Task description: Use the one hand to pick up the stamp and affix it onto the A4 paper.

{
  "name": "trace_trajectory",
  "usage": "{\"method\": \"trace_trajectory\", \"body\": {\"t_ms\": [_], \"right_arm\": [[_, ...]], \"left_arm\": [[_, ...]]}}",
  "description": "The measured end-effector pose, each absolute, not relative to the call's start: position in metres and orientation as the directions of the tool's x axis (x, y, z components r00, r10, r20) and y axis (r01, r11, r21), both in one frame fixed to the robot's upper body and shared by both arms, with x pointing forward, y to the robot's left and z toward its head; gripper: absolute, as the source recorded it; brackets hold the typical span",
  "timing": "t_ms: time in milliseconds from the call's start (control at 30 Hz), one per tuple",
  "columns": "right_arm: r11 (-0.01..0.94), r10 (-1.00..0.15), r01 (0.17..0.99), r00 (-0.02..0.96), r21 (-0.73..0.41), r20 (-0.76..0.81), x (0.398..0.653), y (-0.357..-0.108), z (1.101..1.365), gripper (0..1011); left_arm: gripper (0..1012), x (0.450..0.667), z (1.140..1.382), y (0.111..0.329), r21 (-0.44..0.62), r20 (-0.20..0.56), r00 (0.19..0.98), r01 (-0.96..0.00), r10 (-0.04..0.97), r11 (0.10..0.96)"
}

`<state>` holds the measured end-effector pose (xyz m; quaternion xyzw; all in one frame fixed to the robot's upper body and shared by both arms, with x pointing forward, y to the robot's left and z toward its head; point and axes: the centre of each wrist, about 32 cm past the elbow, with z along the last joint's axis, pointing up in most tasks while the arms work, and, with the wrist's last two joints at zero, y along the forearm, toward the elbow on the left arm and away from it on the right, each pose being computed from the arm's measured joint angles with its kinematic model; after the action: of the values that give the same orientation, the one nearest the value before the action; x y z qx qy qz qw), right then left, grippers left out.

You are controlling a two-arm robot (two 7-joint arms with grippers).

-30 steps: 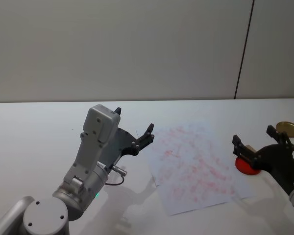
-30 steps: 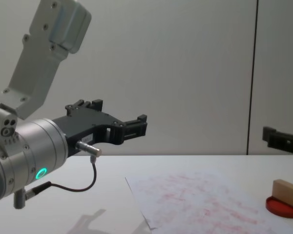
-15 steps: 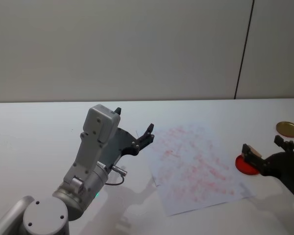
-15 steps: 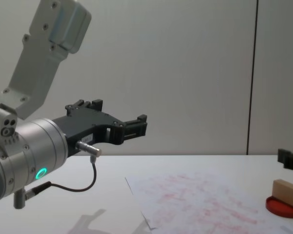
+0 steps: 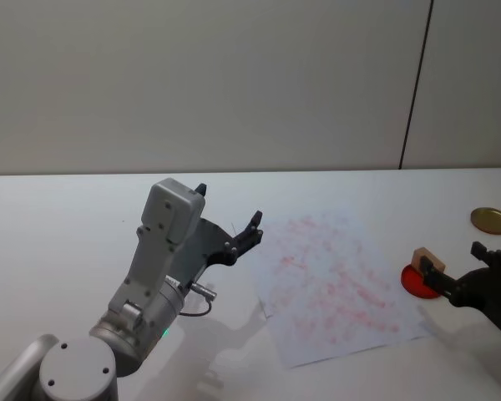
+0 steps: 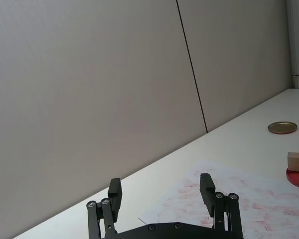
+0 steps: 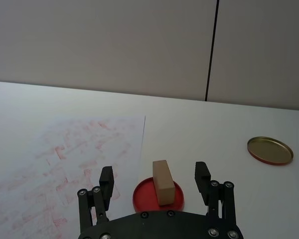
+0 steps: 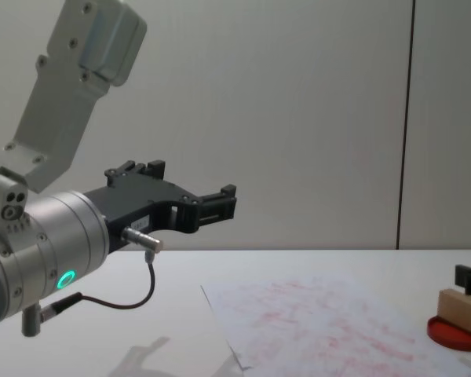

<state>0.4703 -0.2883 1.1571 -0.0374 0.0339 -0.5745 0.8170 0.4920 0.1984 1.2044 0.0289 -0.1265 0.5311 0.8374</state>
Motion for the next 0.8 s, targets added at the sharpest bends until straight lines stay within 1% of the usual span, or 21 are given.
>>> {"method": "trace_trajectory", "body": {"t_ms": [300, 800], "right_arm": [[0.344, -0.939, 0.93, 0.344, -0.127, -0.019, 0.481, -0.292, 1.147, 1001], [0.35, -0.935, 0.922, 0.354, -0.162, -0.009, 0.5, -0.29, 1.134, 1001]], "left_arm": [[993, 0.492, 1.204, 0.198, -0.086, 0.242, 0.404, -0.897, 0.882, 0.434], [993, 0.492, 1.204, 0.198, -0.086, 0.242, 0.404, -0.897, 0.882, 0.434]]}}
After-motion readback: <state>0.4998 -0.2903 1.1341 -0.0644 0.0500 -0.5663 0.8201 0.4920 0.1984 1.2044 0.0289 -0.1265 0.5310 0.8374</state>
